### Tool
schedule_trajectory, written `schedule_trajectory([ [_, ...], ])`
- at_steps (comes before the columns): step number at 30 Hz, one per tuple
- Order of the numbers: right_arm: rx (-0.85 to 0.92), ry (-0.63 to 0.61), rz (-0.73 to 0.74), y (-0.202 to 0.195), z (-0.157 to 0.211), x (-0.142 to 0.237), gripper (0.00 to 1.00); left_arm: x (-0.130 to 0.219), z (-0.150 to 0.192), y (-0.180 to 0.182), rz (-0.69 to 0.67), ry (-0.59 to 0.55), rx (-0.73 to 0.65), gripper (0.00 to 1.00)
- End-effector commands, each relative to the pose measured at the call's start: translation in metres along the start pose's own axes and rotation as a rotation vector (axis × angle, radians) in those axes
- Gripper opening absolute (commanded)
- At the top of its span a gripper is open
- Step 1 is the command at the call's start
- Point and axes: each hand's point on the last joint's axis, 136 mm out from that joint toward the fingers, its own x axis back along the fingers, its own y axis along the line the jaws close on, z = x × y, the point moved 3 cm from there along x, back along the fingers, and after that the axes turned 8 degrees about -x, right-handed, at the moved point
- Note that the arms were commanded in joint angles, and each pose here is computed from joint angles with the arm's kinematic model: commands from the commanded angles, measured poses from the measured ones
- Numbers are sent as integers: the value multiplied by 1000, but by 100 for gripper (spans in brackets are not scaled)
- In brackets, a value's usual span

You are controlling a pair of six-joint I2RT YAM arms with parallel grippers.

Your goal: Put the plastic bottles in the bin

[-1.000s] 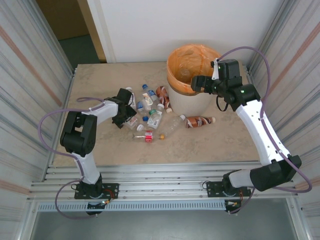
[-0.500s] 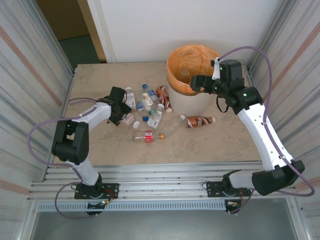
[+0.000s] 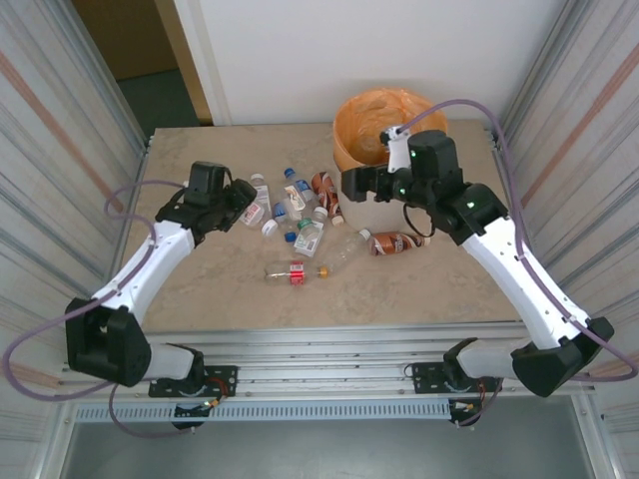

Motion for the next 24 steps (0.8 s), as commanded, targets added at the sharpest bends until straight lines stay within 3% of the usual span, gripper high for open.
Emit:
schedule_trajectory([
  [1, -26, 38, -152, 27, 13, -22, 99, 16, 0, -15, 114, 4, -39, 53],
  [9, -46, 160, -297, 71, 56, -84, 100, 29, 6, -41, 293, 46, -27, 53],
  [15, -79, 217, -372, 97, 77, -126, 91, 34, 11, -51, 349, 67, -26, 53],
  [24, -140, 273, -411, 105, 91, -167, 78, 40, 15, -59, 407, 85, -9, 53],
])
